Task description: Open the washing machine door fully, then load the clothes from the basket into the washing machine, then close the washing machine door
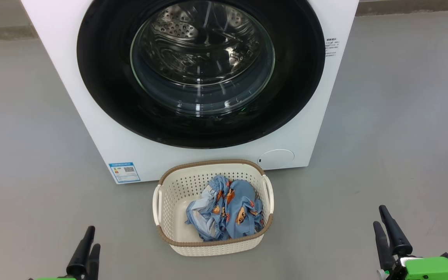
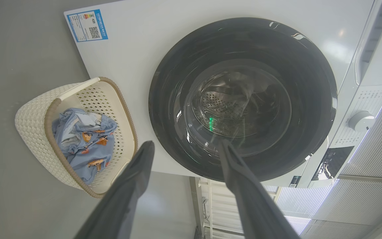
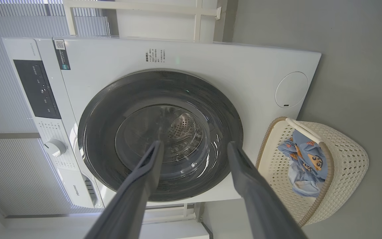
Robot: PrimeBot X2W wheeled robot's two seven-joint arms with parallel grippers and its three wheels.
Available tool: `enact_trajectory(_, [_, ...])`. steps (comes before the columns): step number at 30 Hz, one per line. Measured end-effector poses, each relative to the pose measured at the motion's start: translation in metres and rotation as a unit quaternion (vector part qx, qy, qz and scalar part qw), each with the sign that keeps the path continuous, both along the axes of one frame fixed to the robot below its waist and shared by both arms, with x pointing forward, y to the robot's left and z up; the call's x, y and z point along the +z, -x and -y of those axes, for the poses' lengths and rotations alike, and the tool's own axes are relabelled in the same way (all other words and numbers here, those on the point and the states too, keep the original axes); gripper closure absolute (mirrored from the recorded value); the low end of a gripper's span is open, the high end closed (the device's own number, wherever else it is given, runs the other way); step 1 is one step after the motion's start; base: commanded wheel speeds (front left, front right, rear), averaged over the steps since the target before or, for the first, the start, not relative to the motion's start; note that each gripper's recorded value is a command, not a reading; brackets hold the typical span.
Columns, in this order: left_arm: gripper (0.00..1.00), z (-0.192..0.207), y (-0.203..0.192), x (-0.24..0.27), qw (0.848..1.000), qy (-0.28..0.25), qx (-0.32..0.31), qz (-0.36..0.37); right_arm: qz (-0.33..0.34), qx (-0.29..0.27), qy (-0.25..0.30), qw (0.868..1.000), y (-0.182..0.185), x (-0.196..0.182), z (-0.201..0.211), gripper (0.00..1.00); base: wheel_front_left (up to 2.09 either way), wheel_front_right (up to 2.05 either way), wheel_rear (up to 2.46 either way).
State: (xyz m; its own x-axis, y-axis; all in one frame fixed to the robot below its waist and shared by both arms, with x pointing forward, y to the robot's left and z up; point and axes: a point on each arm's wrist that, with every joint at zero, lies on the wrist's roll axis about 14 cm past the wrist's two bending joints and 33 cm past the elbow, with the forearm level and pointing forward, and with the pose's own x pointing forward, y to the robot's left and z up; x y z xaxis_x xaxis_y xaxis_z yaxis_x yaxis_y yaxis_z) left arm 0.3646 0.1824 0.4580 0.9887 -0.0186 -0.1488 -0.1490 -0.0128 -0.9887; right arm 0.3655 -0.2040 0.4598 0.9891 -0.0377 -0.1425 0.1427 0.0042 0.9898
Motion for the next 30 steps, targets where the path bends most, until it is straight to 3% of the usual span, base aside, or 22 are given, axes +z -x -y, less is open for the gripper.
enact_trajectory(19, [0.00, 0.001, -0.009, 0.009, 0.995, -0.098, -0.017, 0.013, 0.013, 0.019, 0.105, 0.994, -0.014, 0.013, -0.002, 0.00, 0.00, 0.00, 0.00])
enact_trajectory(30, [0.00, -0.003, -0.013, 0.014, 0.983, -0.179, -0.024, 0.021, 0.021, 0.037, 0.204, 0.978, -0.020, 0.021, -0.003, 0.00, 0.00, 0.00, 0.00])
